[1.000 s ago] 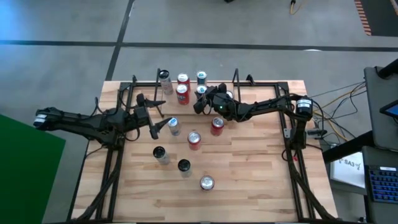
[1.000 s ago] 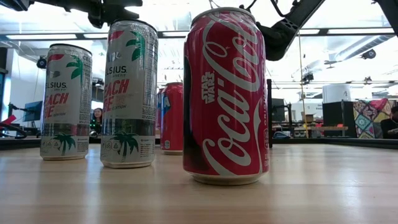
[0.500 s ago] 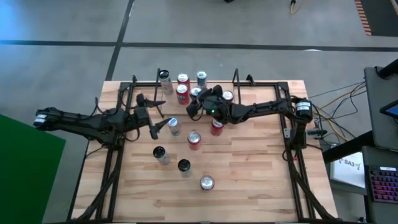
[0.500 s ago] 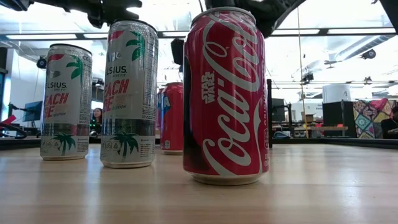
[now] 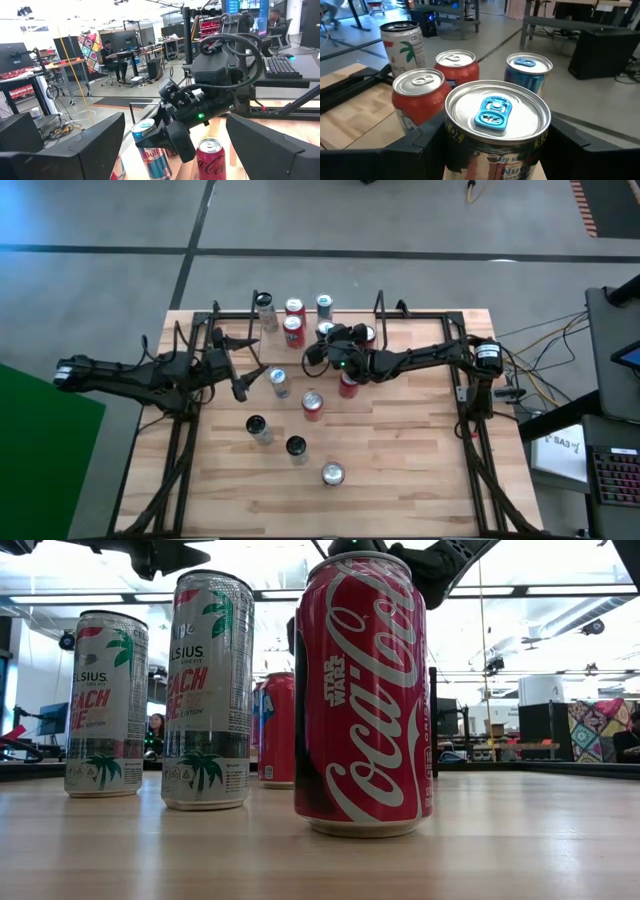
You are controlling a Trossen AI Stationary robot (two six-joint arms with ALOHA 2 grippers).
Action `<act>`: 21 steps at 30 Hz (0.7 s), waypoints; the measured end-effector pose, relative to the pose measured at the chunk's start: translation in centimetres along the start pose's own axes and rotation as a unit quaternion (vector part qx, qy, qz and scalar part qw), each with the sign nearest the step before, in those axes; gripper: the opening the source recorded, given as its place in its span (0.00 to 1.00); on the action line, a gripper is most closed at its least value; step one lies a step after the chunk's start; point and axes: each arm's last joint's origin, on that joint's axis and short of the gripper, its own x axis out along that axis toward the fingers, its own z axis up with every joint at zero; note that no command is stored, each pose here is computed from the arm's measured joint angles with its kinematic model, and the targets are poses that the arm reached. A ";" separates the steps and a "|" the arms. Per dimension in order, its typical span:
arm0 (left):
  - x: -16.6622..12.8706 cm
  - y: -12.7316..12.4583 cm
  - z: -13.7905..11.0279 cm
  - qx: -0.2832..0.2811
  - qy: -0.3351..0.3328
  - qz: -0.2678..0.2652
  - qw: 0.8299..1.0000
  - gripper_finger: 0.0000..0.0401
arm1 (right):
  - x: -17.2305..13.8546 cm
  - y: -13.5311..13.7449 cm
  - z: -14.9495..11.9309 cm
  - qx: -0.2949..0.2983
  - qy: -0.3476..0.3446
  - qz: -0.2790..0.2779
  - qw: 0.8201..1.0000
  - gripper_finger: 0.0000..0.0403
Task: Place canned beverage on shelf
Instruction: Put the right blue soda can on the shelf aligned with the other blue soda can
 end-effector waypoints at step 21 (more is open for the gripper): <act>0.2 -0.1 -0.1 0.035 0.005 -0.001 0.999 0.83 | 1.4 0.1 -1.7 -0.013 -0.019 -0.029 0.999 0.57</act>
